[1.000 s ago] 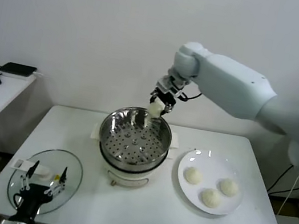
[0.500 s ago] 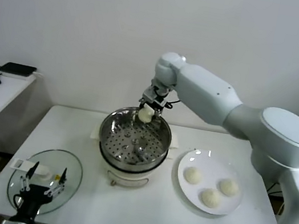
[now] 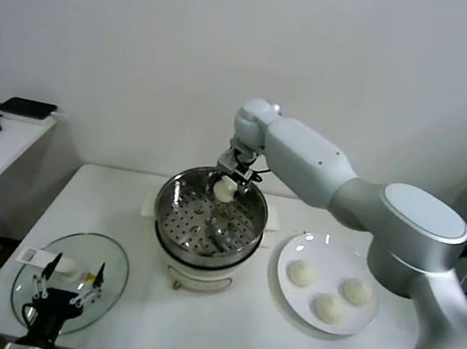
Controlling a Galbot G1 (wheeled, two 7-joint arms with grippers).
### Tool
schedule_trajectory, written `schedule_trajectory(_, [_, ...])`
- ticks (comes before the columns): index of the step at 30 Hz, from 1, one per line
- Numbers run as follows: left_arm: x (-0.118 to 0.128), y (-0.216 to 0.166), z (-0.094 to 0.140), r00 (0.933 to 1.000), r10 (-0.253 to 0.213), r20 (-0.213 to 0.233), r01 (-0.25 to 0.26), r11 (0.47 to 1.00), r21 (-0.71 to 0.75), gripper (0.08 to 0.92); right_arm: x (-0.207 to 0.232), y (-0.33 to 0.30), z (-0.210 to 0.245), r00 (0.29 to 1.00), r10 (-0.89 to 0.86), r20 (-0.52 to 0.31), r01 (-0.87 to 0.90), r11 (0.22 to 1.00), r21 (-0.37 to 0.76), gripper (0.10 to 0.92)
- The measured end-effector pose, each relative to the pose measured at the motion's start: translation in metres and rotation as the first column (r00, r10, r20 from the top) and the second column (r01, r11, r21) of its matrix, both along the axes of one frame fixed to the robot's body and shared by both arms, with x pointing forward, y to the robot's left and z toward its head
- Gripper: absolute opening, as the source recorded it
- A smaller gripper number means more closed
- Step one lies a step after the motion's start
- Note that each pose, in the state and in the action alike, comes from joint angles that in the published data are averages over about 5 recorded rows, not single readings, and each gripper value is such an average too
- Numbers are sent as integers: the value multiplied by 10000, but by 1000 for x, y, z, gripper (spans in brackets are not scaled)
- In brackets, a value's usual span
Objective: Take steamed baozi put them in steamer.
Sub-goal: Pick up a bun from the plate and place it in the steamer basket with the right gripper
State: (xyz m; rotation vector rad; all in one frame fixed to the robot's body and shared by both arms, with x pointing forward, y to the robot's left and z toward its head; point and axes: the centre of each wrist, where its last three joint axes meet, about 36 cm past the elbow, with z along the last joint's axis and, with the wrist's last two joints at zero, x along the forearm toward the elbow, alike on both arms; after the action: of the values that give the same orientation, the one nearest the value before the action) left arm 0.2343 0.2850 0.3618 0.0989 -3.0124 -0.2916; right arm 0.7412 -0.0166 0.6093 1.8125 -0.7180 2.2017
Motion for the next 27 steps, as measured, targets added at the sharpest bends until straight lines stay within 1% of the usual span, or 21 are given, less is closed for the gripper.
schedule_trajectory(9, [0, 0, -1, 9999, 99, -49, -99, 9999, -23, 823, 0, 3, -12, 9999, 63, -88, -63, 10000, -17, 692])
schedule_trajectory(19, [-2, 1, -3, 9998, 165, -105, -165, 9999, -26, 823, 0, 2, -18, 9999, 101, -136, -101, 9999, 10, 813])
schedule_trajectory(27, [-1, 1, -2, 9998, 177, -79, -178, 9998, -23, 823, 1, -5, -2, 9997, -9, -236, 11, 10000, 67, 823])
